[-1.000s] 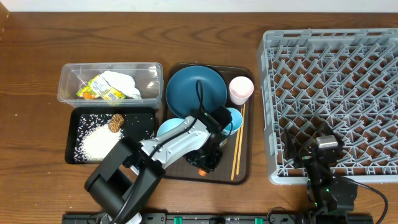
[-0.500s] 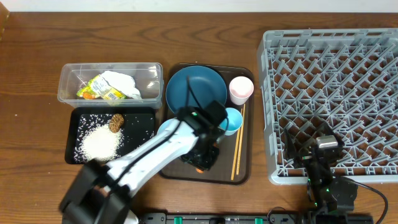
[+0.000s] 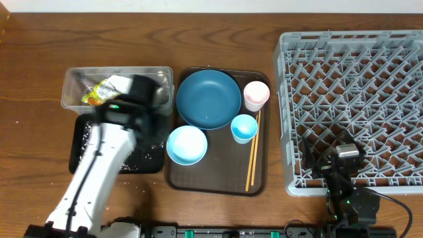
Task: Sort waste into correct bins and load items into the dishwasher rack
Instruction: 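Lift the carrot and carry it left over the black tray, then lower the carrot onto the black tray and release it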
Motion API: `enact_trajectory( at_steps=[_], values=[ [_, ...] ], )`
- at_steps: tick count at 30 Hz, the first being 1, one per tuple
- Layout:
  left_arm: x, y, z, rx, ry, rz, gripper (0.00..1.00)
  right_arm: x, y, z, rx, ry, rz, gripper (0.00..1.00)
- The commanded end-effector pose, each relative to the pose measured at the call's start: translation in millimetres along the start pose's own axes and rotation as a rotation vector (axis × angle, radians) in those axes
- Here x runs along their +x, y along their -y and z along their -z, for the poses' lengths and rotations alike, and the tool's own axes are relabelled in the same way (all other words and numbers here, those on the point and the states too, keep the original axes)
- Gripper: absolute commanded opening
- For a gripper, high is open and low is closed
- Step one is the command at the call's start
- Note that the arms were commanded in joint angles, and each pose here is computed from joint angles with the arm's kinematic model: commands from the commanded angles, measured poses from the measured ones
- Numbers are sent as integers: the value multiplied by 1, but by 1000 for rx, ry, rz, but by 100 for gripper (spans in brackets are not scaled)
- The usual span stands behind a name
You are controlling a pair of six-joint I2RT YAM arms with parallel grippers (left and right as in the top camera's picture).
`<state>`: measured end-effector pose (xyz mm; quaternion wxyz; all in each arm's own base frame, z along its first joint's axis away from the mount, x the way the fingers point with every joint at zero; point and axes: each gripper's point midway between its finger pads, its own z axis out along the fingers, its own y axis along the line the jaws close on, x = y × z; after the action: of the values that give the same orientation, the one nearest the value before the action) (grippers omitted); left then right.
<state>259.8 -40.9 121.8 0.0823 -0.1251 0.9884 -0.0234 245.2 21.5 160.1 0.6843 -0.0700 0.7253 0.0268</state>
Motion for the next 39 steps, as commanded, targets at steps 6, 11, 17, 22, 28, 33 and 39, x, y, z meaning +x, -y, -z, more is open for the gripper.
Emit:
enact_trajectory(
  at_steps=[6,11,17,22,28,33,39],
  values=[
    [-59,-89,4,-43,188,506,6,1,-2,0,-9,-4,12,99],
    [-64,-117,-6,-49,199,657,6,1,-2,0,-9,-4,13,99],
    [-46,-128,-29,-78,120,790,6,1,-2,0,-9,-4,13,99],
    [-32,-127,-49,-88,57,799,6,1,-2,0,-9,-4,13,99],
    [-33,-115,-61,-20,29,799,6,1,-2,0,-9,-4,13,99],
    [-33,-112,-61,1,19,799,6,1,-2,0,-9,-4,13,99],
    [-33,-103,-61,50,1,798,26,1,-2,0,-9,-4,13,99]
  ],
)
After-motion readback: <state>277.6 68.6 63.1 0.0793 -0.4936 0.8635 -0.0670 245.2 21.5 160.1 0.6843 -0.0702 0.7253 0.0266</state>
